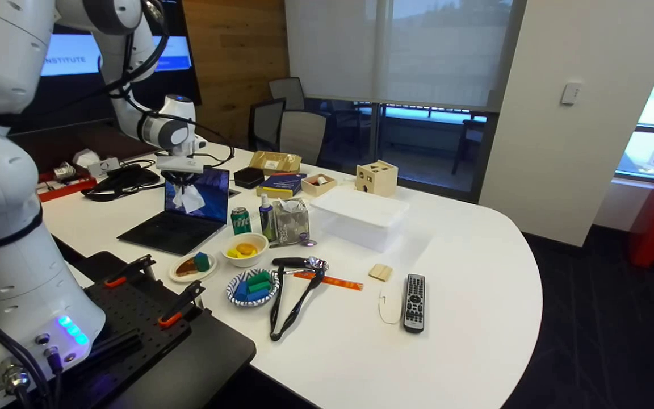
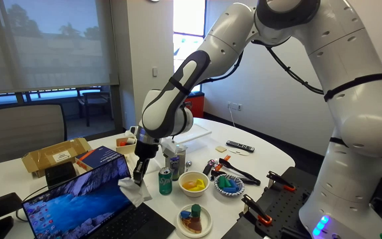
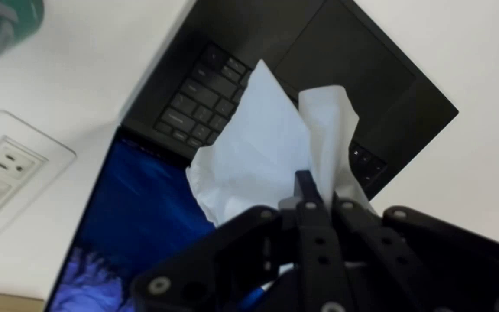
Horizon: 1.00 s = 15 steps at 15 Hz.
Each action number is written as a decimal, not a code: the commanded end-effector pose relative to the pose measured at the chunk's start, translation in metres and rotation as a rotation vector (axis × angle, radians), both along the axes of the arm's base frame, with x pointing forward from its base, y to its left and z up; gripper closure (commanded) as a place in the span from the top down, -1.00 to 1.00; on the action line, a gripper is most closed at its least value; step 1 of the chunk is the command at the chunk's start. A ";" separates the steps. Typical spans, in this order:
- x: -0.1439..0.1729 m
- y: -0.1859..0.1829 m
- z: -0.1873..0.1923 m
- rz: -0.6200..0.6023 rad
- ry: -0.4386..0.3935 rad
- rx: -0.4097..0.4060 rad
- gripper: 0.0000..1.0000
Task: Use the white napkin to wipe the laptop screen.
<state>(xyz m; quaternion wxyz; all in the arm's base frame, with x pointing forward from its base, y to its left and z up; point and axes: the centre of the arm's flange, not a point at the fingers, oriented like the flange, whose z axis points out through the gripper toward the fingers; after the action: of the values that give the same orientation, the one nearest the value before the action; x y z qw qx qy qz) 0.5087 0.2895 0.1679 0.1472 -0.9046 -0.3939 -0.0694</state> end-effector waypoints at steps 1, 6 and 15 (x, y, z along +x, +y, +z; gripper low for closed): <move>0.023 0.036 -0.028 0.119 -0.074 0.065 -0.99; 0.060 0.077 -0.072 0.183 -0.139 0.039 -0.99; 0.113 0.045 -0.073 0.067 -0.239 0.031 -0.99</move>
<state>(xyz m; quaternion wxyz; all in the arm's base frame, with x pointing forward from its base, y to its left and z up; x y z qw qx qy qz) 0.6089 0.3492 0.0924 0.1346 -0.8638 -0.4586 -0.1596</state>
